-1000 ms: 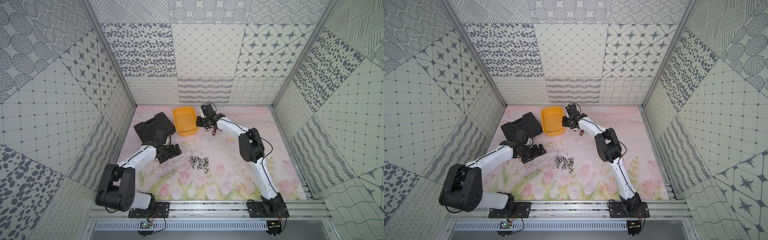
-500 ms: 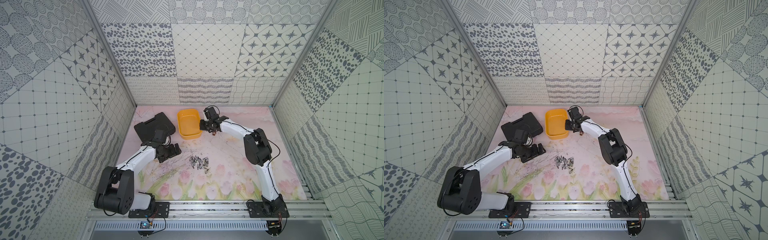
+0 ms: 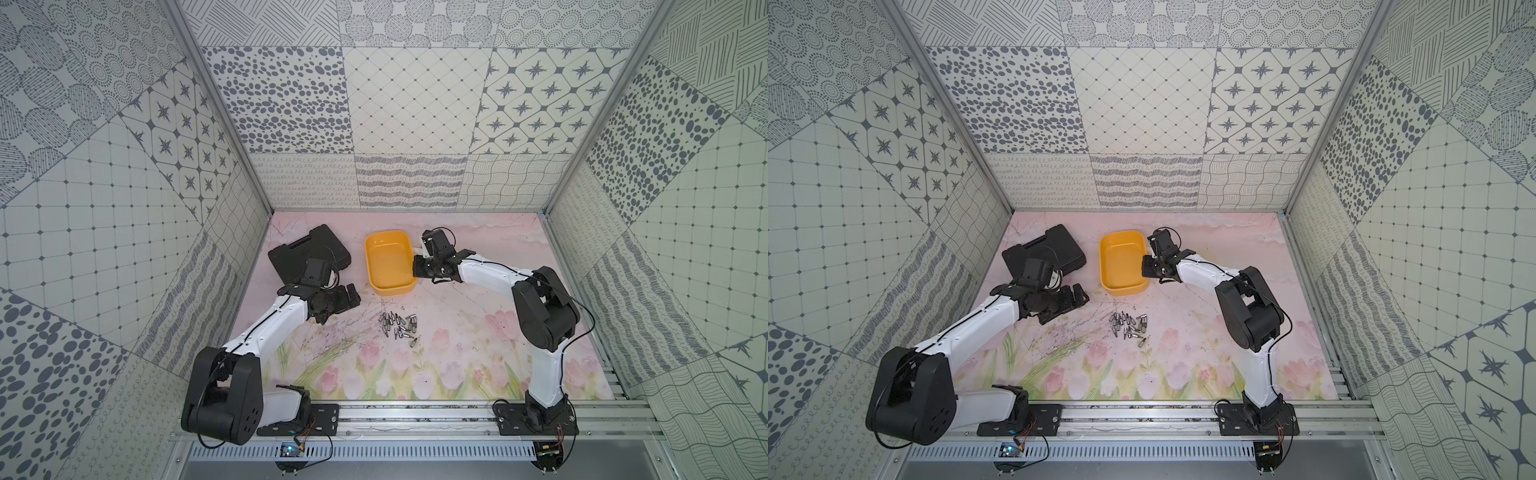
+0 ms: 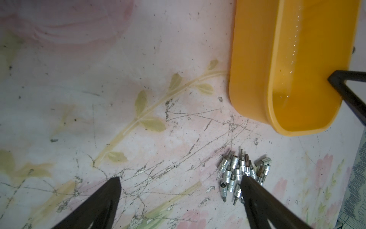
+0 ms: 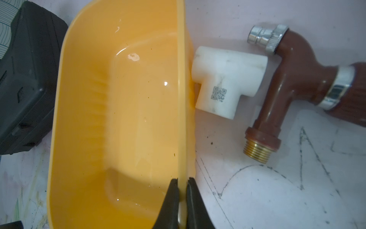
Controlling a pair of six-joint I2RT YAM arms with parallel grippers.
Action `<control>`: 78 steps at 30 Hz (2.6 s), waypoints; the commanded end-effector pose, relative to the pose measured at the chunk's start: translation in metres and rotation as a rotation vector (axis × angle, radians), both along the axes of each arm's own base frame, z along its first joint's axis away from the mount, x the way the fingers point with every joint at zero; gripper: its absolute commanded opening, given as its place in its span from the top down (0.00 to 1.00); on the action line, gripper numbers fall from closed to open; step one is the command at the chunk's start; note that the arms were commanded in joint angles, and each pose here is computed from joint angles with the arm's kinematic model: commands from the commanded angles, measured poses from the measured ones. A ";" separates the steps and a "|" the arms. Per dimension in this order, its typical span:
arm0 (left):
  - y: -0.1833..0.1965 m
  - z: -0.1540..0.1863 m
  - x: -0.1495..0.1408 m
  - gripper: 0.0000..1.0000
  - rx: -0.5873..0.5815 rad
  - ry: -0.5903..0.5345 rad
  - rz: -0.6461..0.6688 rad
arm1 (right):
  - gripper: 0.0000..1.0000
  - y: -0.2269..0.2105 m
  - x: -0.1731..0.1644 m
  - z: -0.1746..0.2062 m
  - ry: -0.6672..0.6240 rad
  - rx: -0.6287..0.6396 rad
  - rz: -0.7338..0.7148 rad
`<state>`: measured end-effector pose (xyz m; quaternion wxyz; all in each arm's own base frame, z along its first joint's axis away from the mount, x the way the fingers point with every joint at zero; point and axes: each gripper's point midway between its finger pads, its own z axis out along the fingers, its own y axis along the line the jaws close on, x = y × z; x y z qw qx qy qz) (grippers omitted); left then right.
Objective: Put the bit on the desktop into the storage box
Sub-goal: Move the storage box to the center of the board, then pick up the screwdriver bit from the center of the board.
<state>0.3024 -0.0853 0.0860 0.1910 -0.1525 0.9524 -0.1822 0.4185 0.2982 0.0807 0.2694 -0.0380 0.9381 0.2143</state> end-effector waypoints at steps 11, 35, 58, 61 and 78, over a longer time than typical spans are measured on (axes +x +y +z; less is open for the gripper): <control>0.004 0.008 0.001 0.01 0.026 -0.013 0.005 | 0.79 -0.004 -0.029 0.012 -0.038 0.031 -0.022; -0.018 -0.017 -0.027 0.01 -0.125 0.060 0.005 | 0.58 -0.022 -0.147 0.042 0.059 -0.092 0.213; -0.016 -0.031 -0.026 0.01 -0.099 0.082 0.014 | 0.51 0.010 -0.219 -0.036 0.242 -0.311 0.300; -0.015 -0.030 -0.027 0.01 -0.095 0.080 0.014 | 0.51 0.009 -0.219 -0.042 0.253 -0.333 0.304; -0.012 -0.027 -0.027 0.01 -0.078 0.076 0.013 | 0.52 0.019 -0.210 -0.053 0.237 -0.379 0.326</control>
